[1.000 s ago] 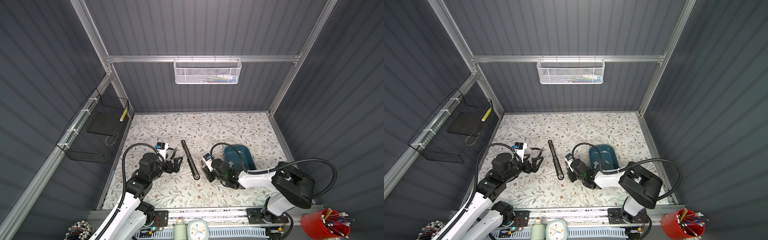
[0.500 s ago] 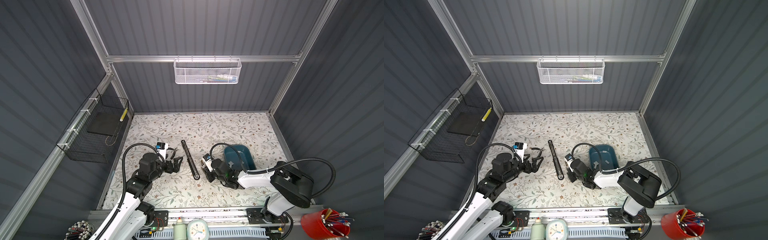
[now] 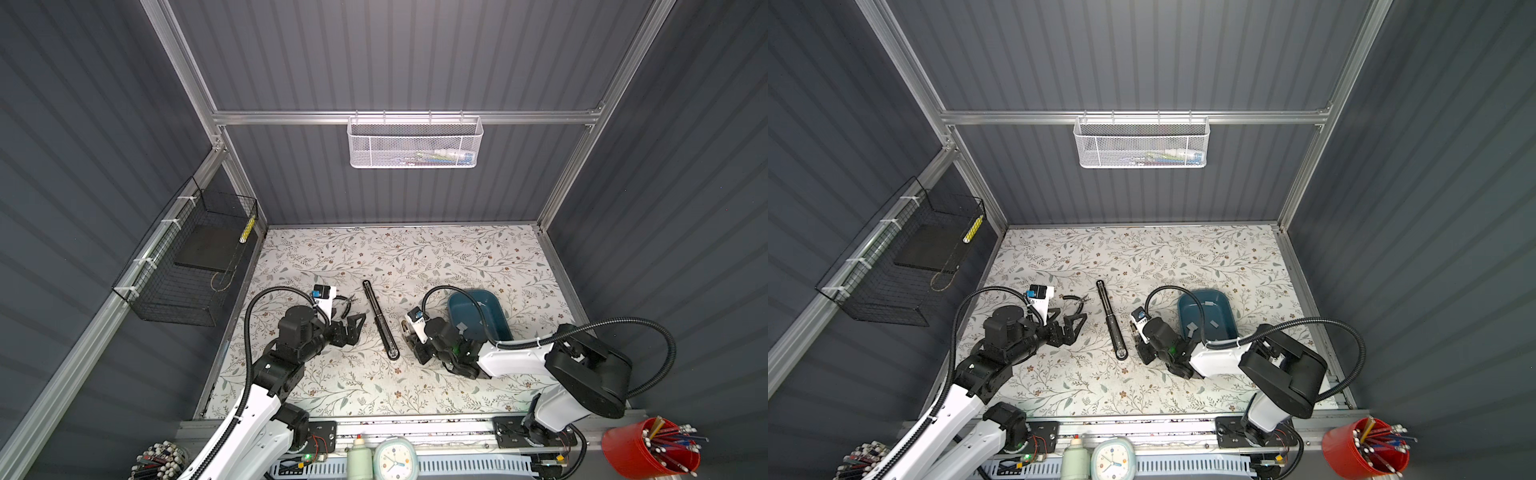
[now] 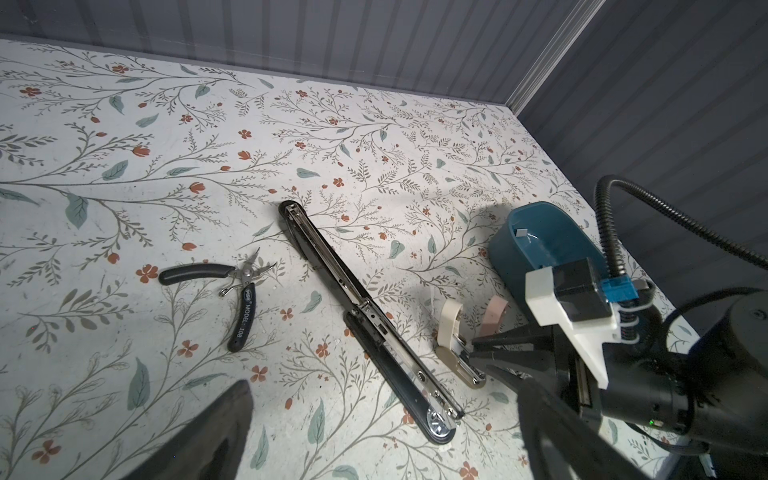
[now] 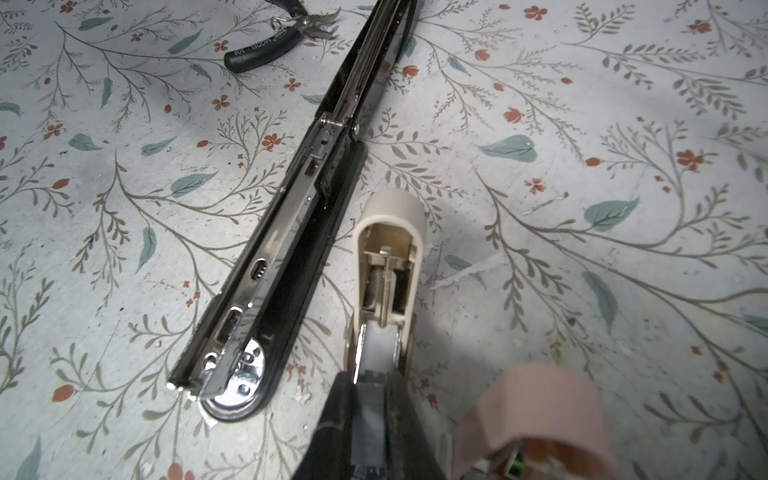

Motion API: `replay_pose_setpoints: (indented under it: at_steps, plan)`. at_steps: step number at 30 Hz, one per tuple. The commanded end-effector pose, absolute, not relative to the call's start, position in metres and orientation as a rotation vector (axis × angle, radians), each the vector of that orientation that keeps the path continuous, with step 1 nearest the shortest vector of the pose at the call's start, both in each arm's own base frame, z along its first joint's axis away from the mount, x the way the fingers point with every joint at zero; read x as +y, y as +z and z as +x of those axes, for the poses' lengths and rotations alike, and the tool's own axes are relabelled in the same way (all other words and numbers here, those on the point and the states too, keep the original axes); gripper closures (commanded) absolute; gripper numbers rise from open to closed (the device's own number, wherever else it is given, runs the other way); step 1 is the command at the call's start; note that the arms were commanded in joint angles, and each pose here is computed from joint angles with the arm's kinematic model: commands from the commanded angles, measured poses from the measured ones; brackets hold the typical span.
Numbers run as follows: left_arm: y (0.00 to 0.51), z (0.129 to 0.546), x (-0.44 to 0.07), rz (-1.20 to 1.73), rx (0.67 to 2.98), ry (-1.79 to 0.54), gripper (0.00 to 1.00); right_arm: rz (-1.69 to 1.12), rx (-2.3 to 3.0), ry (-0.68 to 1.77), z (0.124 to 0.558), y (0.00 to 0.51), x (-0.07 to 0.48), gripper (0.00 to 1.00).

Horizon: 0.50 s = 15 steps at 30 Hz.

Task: Load the staples into the stapler
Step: 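Press the staple strip down into the cream stapler channel with the right gripper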

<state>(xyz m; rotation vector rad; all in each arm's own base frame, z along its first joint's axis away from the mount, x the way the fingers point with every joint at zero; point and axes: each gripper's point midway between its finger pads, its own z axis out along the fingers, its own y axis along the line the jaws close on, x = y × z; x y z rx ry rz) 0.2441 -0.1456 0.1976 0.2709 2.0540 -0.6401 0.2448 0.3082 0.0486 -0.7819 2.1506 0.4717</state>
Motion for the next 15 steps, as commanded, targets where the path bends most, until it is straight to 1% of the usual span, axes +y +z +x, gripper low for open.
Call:
replay_pose_setpoints:
  at_steps: [1, 15]
  plan:
    - [0.2139, 0.2452, -0.1481, 0.294, 2.0, -0.652, 0.01, -0.787, 2.15, 0.447, 0.2477, 0.0457, 0.3061, 1.0]
    - [0.2138, 0.2454, -0.1479, 0.292, 2.0, -0.65, 0.01, -0.789, 2.158, 0.467, 0.2466, 0.0441, 0.3094, 1.0]
